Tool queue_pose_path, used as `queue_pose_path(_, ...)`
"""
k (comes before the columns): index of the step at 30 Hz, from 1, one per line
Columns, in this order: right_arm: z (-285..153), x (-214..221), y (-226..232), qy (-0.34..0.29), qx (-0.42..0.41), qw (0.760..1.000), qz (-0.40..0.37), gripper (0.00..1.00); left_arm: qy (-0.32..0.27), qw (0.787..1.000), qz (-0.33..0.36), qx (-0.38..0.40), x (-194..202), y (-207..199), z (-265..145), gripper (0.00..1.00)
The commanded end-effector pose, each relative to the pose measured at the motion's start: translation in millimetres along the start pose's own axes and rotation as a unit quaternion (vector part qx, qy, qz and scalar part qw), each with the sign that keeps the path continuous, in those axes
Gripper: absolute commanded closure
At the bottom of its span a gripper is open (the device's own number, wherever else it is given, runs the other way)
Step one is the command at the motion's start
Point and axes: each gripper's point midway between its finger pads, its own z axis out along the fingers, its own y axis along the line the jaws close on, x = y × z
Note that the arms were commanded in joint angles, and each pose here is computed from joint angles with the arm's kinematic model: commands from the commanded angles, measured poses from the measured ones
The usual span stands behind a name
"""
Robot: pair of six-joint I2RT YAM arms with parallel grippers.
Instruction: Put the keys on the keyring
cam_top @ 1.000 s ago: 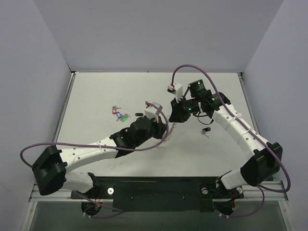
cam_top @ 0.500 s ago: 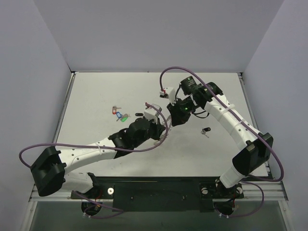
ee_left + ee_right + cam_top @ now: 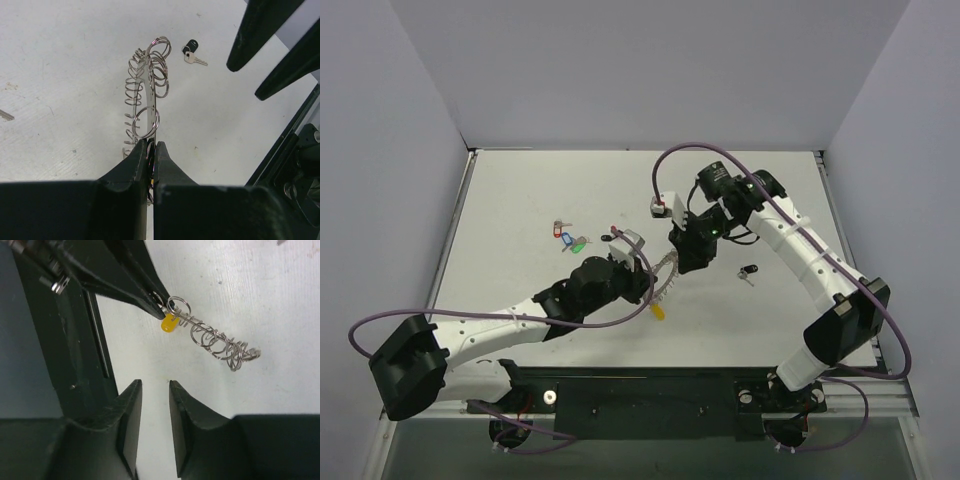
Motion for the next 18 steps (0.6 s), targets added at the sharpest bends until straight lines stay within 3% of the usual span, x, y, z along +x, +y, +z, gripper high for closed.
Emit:
queue_pose_path(1,-11,2,34,-0.042,-0.050,0.986,-0.154,0.69,-0.074,0.993,0.026,0.083,-41,-31,-12,1.00)
queue_pose_path(6,-13,-5,40,-0.064,-0.041,0.956,-0.283,0.54,-0.068,0.991,0.050,0.108,-36,-35,-18,1.00)
queue_pose_path(18,14,-12,41,-0.040,-0.054,0.949,-0.307,0.47,-0.058,0.986,0.050,0.149,-36,-52,-21,1.00)
